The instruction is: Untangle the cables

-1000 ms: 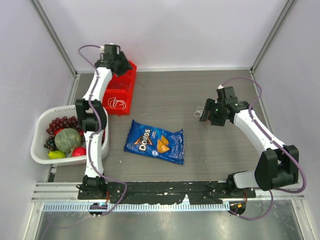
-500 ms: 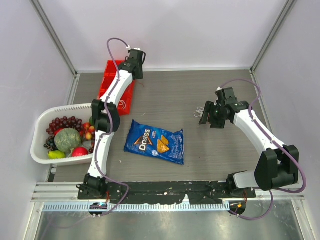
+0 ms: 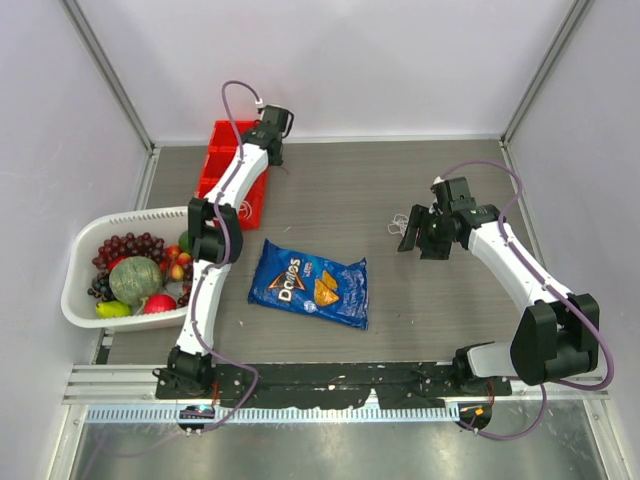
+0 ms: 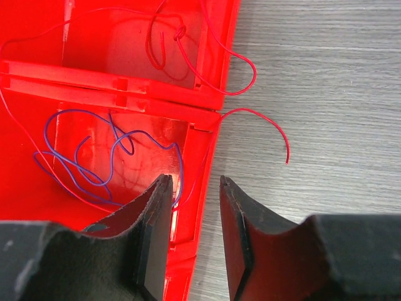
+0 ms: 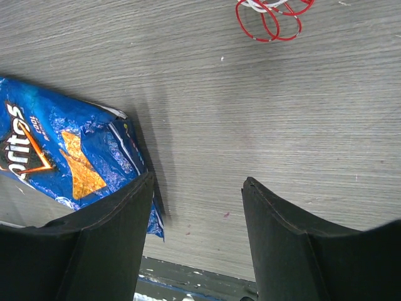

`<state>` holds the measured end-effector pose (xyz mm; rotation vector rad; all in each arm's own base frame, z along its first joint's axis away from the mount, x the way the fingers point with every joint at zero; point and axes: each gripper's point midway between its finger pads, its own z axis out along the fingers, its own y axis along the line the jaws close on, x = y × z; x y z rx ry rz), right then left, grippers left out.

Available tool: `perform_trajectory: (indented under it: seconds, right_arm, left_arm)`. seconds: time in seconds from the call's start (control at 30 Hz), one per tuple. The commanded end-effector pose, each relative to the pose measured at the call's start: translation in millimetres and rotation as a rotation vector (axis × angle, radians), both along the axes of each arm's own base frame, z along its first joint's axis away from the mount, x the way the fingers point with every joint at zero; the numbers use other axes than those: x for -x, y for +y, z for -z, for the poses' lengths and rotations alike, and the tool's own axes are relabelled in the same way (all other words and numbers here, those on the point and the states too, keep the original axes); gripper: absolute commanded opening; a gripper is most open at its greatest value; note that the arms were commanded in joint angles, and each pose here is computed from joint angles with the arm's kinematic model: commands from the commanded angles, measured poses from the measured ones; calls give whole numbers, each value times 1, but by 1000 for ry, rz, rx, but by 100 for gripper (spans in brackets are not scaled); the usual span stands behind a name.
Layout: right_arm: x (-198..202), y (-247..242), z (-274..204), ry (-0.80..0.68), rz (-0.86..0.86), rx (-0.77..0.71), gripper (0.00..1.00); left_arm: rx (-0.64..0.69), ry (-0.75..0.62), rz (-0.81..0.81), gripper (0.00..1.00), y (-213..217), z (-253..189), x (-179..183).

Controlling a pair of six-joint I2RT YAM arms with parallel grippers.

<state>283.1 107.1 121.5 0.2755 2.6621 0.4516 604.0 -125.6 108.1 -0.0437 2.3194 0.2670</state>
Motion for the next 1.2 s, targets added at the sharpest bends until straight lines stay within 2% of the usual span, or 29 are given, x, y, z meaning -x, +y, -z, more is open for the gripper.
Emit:
perform_trajectory:
  seconds: [0.0, 0.17, 0.37, 0.63, 0.8, 1.17]
  right_arm:
    - [0, 1, -4, -12, -5, -15, 64]
    - [0, 1, -2, -5, -7, -12, 64]
    - [1, 1, 2, 6, -7, -12, 64]
    - [-2, 2, 6, 17, -2, -14, 64]
    - [-3, 3, 5, 15, -2, -16, 64]
    - [-6, 3, -1, -8, -4, -19, 63]
  left_arm:
    - [-19, -24, -16, 40, 4, -1, -8]
    - [-44, -15, -27, 40, 8, 8, -9]
    - [-48, -2, -25, 32, 8, 16, -9]
    - [-46, -26, -20, 9, 6, 7, -12]
    - [-33, -69, -21, 0, 6, -19, -14]
    - [-38, -193, -51, 0, 18, -100, -5]
